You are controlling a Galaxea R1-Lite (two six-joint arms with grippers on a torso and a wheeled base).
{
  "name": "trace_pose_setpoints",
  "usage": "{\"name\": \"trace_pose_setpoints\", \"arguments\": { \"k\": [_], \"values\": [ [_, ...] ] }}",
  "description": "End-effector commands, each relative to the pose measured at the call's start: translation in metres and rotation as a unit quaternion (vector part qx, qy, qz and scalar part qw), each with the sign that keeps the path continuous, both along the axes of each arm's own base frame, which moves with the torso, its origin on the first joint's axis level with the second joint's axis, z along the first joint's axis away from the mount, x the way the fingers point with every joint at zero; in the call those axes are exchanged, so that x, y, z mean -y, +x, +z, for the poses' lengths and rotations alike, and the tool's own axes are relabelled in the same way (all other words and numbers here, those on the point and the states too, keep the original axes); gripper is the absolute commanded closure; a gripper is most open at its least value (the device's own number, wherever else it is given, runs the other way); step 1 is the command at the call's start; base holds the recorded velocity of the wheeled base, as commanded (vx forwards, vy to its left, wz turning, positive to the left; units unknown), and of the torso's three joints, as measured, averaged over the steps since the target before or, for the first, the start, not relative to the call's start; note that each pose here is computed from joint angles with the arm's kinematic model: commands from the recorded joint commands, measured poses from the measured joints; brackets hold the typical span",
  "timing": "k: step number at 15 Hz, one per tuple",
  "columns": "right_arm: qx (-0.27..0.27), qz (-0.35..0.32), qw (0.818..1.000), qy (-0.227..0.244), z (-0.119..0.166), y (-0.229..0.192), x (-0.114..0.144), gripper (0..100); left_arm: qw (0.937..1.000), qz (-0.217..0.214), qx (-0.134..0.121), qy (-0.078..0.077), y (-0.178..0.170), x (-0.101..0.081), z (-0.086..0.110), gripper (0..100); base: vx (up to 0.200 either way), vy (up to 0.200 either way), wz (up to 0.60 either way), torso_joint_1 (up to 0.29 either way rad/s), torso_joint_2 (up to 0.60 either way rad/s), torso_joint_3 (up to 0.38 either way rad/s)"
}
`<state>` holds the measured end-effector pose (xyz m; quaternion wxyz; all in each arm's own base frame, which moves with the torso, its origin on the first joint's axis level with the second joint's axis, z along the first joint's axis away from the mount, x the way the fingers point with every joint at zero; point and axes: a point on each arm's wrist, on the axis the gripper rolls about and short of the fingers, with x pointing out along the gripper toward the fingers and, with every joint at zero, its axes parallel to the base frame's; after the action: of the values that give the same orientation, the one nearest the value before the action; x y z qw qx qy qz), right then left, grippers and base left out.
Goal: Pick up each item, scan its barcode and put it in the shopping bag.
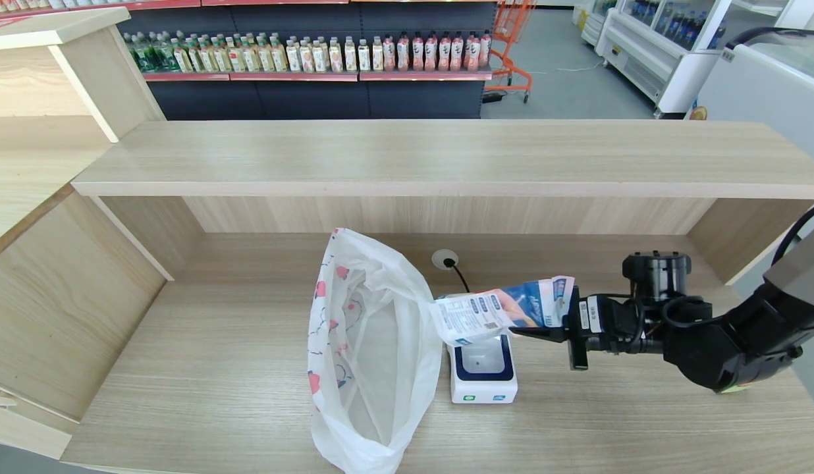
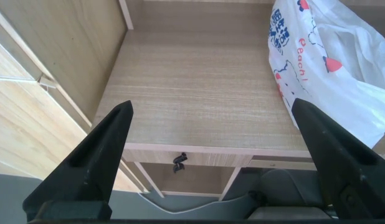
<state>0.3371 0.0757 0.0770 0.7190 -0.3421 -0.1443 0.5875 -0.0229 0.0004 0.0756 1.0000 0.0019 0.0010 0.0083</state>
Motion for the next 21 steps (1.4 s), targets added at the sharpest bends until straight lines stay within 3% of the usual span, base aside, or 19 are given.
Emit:
{"name": "trace_pose_setpoints", "arguments": {
  "k": [1,6,8,10,12,13,14,16,17,19,20,21],
  "values": [
    [0.0,-0.001,1.0,-0.001,0.0,-0.001,0.001,100,1.0,0.0,0.0,0.0,0.0,0.0,0.0,0,0.0,0.0,0.0,0.0,0.0,0.0],
    [0.001,-0.003,1.0,-0.007,-0.005,-0.005,0.005,100,1.0,0.0,0.0,0.0,0.0,0.0,0.0,0,0.0,0.0,0.0,0.0,0.0,0.0],
    [0.009,-0.008,1.0,-0.002,0.005,-0.005,0.007,100,1.0,0.0,0.0,0.0,0.0,0.0,0.0,0,0.0,0.0,0.0,0.0,0.0,0.0],
    [-0.018,-0.037,0.999,0.033,0.045,-0.016,0.017,100,1.0,0.0,0.0,0.0,0.0,0.0,0.0,0,0.0,0.0,0.0,0.0,0.0,0.0],
    [-0.08,-0.105,0.988,0.085,0.092,-0.045,0.027,100,1.0,0.0,0.0,0.0,0.0,0.0,0.0,0,0.0,0.0,0.0,0.0,0.0,0.0],
    [-0.096,-0.134,0.982,0.096,0.099,-0.055,0.029,100,1.0,0.0,0.0,0.0,0.0,0.0,0.0,0,0.0,0.0,0.0,0.0,0.0,0.0],
    [-0.136,-0.207,0.961,0.124,0.11,-0.088,0.033,100,1.0,0.0,0.0,0.0,0.0,0.0,0.0,0,0.0,0.0,0.0,0.0,0.0,0.0],
    [-0.229,-0.263,0.925,0.15,0.118,-0.122,0.034,100,1.0,0.0,0.0,0.0,0.0,0.0,0.0,0,0.0,0.0,0.0,0.0,0.0,0.0],
    [-0.302,-0.307,0.886,0.172,0.125,-0.138,0.034,100,1.0,0.0,0.0,0.0,0.0,0.0,0.0,0,0.0,0.0,0.0,0.0,0.0,0.0],
    [-0.457,-0.356,0.788,0.21,0.148,-0.164,0.027,100,1.0,0.0,0.0,0.0,0.0,0.0,0.0,0,0.0,0.0,0.0,0.0,0.0,0.0],
    [-0.48,-0.366,0.768,0.213,0.152,-0.167,0.027,100,1.0,0.0,0.0,0.0,0.0,0.0,0.0,0,0.0,0.0,0.0,0.0,0.0,0.0],
    [-0.519,-0.378,0.736,0.212,0.159,-0.174,0.027,100,1.0,0.0,-0.001,0.0,0.0,0.0,0.0,0,0.0,0.0,0.0,0.0,0.0,0.0]
  ]
}}
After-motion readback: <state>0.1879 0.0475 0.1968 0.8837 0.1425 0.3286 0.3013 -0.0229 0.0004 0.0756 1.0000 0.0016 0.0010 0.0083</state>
